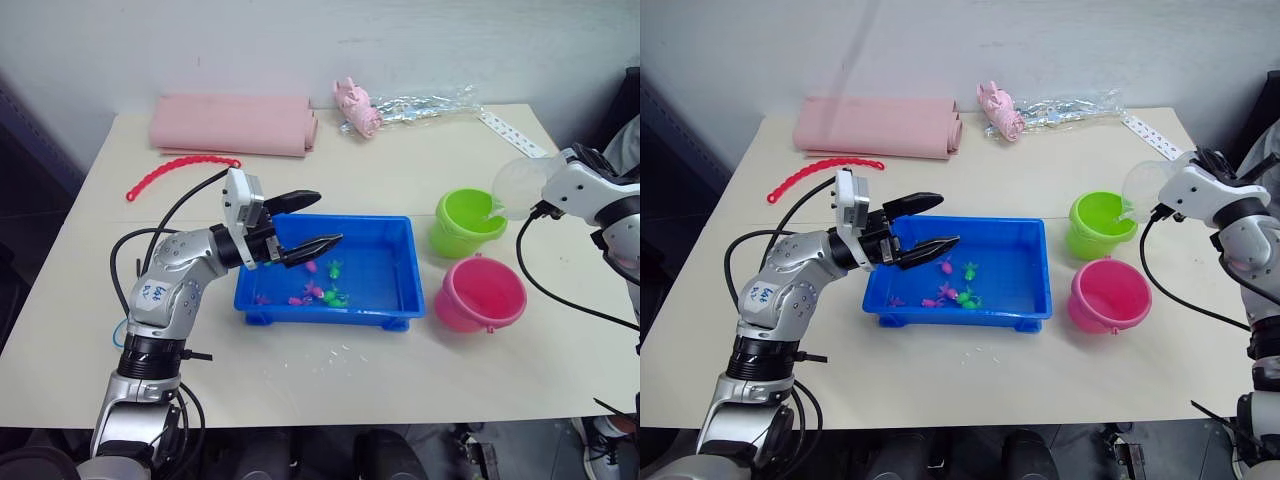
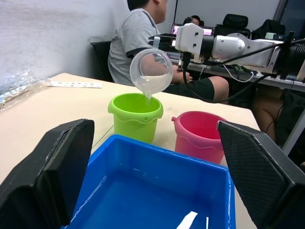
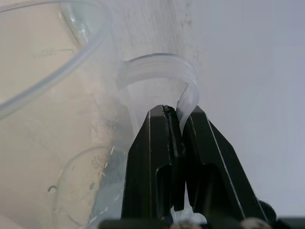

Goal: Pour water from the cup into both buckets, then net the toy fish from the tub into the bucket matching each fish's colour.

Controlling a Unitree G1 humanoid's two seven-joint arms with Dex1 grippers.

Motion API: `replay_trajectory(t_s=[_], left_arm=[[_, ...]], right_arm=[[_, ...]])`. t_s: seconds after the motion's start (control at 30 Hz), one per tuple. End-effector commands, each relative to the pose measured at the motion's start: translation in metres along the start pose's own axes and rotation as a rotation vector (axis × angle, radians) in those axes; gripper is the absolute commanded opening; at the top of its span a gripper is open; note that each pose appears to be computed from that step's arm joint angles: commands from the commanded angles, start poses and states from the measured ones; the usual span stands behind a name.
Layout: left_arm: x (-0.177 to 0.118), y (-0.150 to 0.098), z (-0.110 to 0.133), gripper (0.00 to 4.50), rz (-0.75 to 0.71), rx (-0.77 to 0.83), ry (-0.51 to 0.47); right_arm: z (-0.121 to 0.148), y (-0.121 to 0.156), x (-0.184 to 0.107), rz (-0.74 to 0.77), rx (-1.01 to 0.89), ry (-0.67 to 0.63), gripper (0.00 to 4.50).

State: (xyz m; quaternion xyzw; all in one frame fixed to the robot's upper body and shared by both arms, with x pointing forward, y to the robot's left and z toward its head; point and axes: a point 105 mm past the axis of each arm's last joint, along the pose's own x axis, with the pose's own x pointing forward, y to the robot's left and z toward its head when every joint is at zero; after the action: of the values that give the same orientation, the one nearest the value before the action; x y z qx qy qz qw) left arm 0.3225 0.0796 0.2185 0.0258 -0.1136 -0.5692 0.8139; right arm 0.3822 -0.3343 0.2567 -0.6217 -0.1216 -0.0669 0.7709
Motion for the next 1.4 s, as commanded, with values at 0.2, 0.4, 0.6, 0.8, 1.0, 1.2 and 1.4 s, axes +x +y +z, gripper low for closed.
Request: replay_trajectory(t_s=[0.2, 0.4, 0.6, 0.8, 1.0, 1.2, 1.4], left_arm=[[0.007, -0.008, 0.013, 4.5, -0.021, 0.044, -0.03], [0.008, -0.01, 0.014, 4.5, -0.022, 0.043, -0.032], [0.009, -0.01, 0.014, 4.5, -0.021, 0.043, -0.029], [0.009, -0.011, 0.014, 4.5, -0.024, 0.052, -0.033], [0.008, -0.012, 0.01, 4.5, -0.026, 0.054, -0.018], [0.007, -0.012, 0.007, 4.5, -0.024, 0.052, -0.018], [0.001, -0.013, 0.003, 4.5, -0.033, 0.039, -0.014]], right_arm=[[0.012, -0.028, 0.003, -0.099, -0.126, -0.074, 0.11], [0.017, -0.027, 0.004, -0.11, -0.198, -0.099, 0.11], [0.024, -0.023, 0.006, -0.1, -0.278, -0.143, 0.11], [0.023, -0.017, 0.007, -0.1, -0.319, -0.147, 0.11], [0.031, -0.018, 0.008, -0.132, -0.353, -0.192, 0.11], [0.029, -0.024, 0.008, -0.191, -0.376, -0.17, 0.11], [0.015, -0.019, 0.005, -0.129, 0.097, -0.103, 0.11]])
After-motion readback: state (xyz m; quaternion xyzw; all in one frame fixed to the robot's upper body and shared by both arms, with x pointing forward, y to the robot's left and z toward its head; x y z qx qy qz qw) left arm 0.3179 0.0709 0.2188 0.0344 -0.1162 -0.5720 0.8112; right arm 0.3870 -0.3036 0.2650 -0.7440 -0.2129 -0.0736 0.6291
